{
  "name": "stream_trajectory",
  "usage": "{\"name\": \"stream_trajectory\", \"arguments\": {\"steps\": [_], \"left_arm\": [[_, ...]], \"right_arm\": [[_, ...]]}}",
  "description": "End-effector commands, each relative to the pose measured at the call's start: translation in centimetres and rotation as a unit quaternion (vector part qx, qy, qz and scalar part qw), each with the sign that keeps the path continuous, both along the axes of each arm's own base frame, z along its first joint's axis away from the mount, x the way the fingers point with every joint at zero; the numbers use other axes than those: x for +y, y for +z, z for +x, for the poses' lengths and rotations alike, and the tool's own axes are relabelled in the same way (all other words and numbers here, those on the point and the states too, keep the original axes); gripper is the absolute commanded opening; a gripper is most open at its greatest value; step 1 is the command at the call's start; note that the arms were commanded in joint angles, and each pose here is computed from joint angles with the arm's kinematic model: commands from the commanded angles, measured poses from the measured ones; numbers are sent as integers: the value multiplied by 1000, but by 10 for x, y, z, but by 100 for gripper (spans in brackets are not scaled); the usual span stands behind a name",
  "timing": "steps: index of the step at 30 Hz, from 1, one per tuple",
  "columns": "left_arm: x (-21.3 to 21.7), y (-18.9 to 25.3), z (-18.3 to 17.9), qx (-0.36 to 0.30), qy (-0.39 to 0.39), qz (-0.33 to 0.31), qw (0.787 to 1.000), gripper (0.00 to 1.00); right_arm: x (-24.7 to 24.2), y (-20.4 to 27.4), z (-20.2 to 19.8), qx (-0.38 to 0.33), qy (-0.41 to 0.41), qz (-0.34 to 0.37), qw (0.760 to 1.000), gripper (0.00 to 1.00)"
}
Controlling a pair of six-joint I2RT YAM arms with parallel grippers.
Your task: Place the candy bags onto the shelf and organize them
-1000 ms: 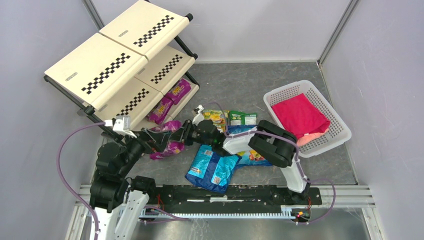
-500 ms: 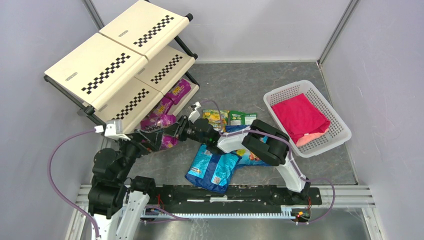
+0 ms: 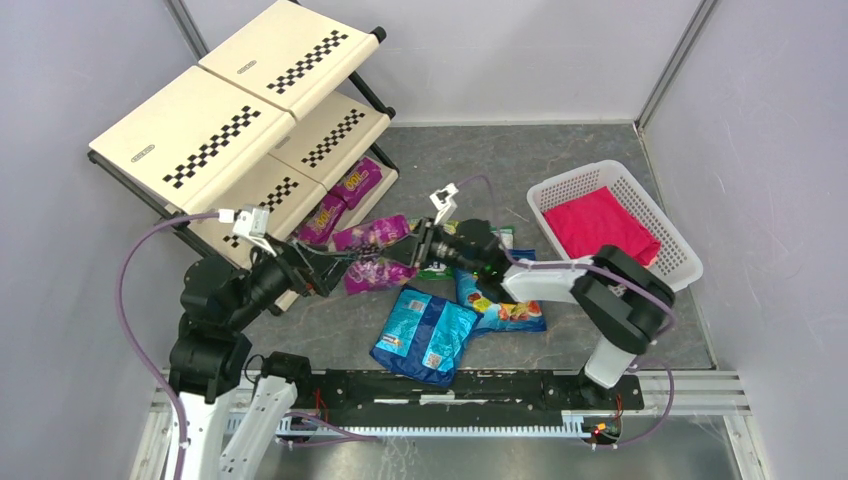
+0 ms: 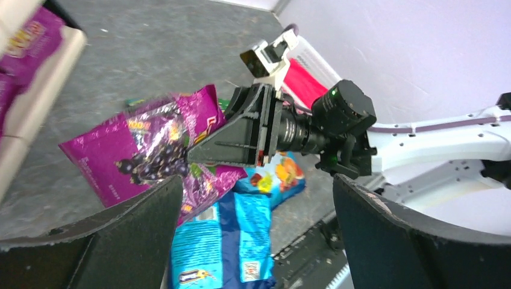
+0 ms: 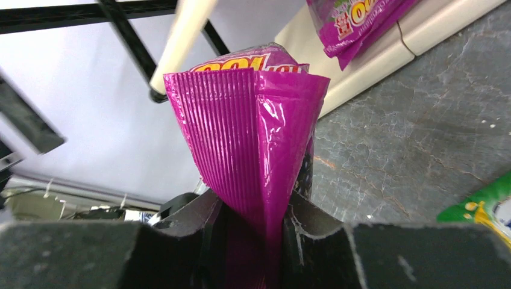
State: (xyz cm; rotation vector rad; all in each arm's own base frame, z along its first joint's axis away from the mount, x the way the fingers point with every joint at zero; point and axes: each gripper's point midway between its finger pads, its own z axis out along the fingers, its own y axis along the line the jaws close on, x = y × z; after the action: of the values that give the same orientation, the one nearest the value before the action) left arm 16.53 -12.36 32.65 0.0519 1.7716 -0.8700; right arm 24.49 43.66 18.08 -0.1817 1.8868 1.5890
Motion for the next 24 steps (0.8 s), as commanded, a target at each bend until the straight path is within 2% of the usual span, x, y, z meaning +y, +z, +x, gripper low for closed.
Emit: {"name": "stream_trajectory", "arguments": {"steps": [1, 6, 16, 20, 24], "left_arm": [[-29, 15, -11, 19, -94, -50, 994, 100], [-35, 14, -11, 32, -104, -76, 991, 100], [-31, 28, -12, 38, -74, -130, 988, 100], [-42, 36, -23, 30, -123, -157, 979, 100], [-54, 47, -36, 26, -185, -203, 961, 100]], "right_arm": [[-38, 111, -31, -131, 56, 137, 980, 23], [-68, 159, -56, -152, 73, 203, 965, 24], [-98, 231, -91, -156, 101, 320, 929, 25], [-93, 245, -101, -147, 113, 346, 920, 25], [-78, 257, -111, -144, 127, 361, 912, 25]]}}
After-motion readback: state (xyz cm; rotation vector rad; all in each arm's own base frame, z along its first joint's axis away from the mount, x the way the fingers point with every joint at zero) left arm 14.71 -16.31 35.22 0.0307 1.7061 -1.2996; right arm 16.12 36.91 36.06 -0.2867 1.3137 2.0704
